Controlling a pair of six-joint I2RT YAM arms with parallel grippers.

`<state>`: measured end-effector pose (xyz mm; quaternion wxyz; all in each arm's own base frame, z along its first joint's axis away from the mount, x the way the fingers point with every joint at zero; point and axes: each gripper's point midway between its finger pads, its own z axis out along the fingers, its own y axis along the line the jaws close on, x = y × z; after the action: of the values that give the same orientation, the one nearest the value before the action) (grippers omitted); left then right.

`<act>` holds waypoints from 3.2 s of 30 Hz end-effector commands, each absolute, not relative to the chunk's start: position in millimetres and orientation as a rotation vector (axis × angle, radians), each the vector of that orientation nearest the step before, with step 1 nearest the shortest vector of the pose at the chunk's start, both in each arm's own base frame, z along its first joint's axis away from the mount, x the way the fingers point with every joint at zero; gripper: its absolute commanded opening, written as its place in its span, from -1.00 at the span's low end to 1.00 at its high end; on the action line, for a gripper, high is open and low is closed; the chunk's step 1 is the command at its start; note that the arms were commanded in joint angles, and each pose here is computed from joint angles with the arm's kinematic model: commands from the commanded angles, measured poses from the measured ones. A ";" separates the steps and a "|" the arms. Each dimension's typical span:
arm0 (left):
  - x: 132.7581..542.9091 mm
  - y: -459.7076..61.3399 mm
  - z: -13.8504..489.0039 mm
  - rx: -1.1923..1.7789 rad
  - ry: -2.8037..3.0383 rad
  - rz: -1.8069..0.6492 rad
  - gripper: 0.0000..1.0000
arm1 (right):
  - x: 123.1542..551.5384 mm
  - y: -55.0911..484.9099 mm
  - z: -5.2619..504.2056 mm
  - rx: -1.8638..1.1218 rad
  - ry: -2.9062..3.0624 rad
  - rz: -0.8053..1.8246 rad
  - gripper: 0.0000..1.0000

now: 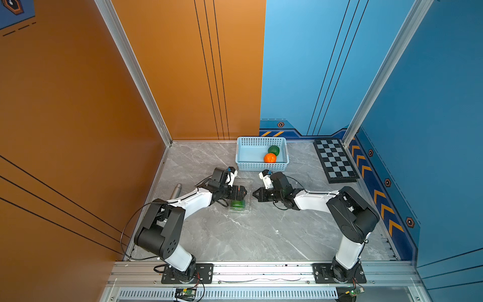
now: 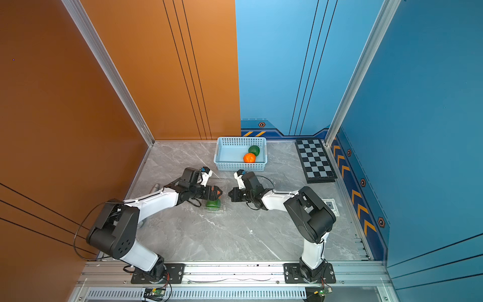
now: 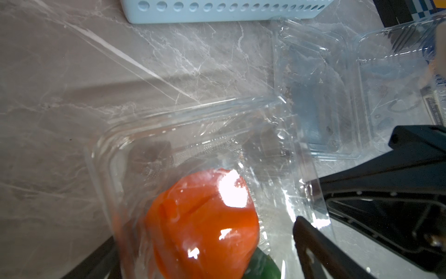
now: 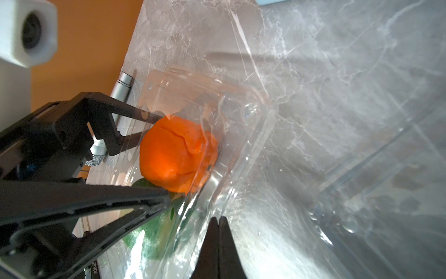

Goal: Take oranges out of containers
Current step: Open the packing box at the center of the board.

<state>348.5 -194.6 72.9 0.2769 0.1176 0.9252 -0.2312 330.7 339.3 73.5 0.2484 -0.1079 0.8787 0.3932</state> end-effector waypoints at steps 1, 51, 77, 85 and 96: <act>338.6 -212.7 68.9 0.380 2.508 -0.682 0.97 | 329.5 361.4 106.7 -0.386 2.288 1.146 -1.00; 341.7 -207.1 68.1 0.302 2.497 -0.738 0.97 | 334.3 367.9 107.9 -0.225 2.205 1.474 -0.54; 348.6 -198.8 75.2 0.209 2.439 -0.779 0.99 | 338.3 368.3 109.1 -0.183 2.183 1.551 -0.20; 346.3 -204.1 81.0 0.230 2.397 -0.827 0.98 | 338.5 372.6 107.1 -0.184 2.193 1.562 -0.16; 348.1 -204.7 86.3 0.217 2.369 -0.867 0.98 | 338.9 378.6 107.3 -0.190 2.200 1.590 0.03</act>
<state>368.5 -195.4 99.6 0.3404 0.0708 0.8881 -0.3006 340.1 363.1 90.3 0.2065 -0.0454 0.8116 0.5446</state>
